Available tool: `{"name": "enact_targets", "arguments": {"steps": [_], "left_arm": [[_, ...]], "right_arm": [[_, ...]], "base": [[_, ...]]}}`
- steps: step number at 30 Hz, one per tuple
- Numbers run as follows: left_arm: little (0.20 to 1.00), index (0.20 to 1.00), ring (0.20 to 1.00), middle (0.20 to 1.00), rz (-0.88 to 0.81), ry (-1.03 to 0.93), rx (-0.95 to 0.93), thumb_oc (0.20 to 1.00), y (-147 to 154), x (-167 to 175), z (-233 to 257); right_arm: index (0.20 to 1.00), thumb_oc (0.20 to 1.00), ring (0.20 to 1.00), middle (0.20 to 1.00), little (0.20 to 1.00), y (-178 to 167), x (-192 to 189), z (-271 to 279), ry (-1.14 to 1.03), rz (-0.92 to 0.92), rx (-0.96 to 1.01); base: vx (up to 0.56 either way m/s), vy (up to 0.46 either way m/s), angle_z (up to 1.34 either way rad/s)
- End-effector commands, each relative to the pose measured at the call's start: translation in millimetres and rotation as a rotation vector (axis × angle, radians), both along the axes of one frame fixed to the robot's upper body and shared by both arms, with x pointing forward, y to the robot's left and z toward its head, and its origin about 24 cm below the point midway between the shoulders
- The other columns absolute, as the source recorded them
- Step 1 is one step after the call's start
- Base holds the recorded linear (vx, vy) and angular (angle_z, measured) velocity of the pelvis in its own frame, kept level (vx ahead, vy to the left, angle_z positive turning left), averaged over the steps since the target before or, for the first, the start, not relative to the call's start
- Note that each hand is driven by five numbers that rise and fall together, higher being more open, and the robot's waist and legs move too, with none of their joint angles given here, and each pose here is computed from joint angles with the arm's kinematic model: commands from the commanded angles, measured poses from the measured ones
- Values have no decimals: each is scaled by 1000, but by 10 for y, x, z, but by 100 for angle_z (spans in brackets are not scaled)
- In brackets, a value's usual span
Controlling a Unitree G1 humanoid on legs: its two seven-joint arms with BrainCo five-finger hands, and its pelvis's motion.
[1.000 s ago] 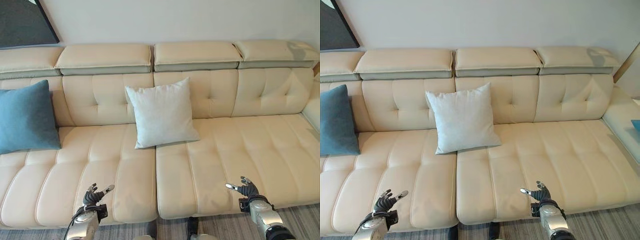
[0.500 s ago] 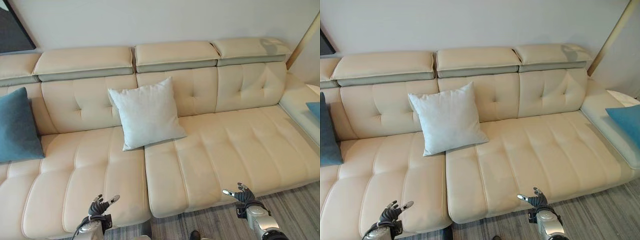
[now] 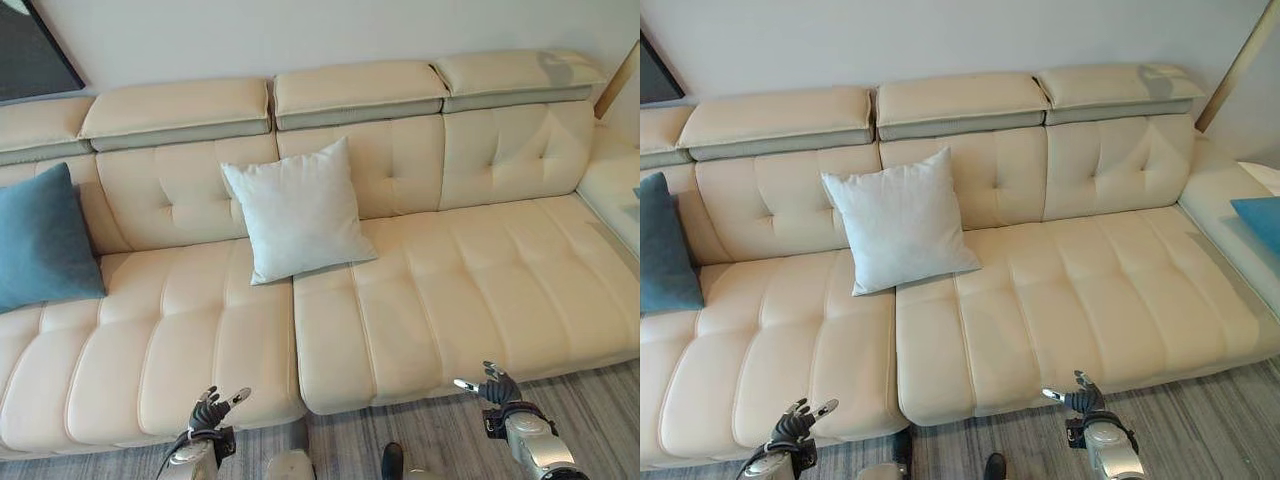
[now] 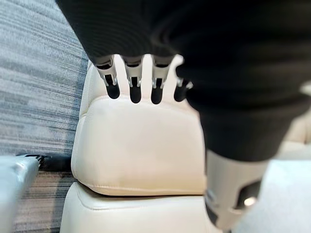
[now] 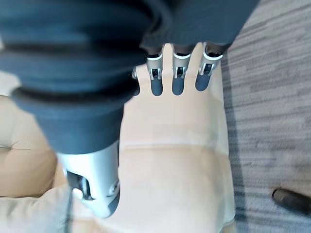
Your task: Pick up all the scattered cushions and arrange them neatly on the sofa.
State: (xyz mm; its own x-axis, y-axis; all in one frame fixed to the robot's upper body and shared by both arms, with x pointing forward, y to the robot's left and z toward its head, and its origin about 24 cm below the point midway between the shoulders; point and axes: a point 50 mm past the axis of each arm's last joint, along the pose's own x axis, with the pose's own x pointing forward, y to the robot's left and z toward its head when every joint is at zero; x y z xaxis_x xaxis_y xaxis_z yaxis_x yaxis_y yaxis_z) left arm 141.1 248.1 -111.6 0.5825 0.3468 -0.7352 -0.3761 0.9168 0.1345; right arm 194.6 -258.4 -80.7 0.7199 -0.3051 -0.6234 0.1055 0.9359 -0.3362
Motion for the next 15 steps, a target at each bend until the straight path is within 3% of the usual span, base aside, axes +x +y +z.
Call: {"name": "enact_targets", "arguments": {"steps": [1,9,15], "left_arm": [[1000,1000,1000,1000,-39,-104,90,1000,192,192,226],[1000,1000,1000,1000,-120,-58,120,1000,149,185,186],[1000,1000,1000,1000,-170,-52,119,1000,66,275,167]], "right_arm": [[1000,1000,1000,1000,1000,162,150,59,-60,55,19],[1000,1000,1000,1000,1000,120,-24,-37,-24,-12,46],[1000,1000,1000,1000,1000,124,-28,-39,-32,-41,62]], "base": [[28,87,-9],[-27,103,-3],[-74,118,-61]]}}
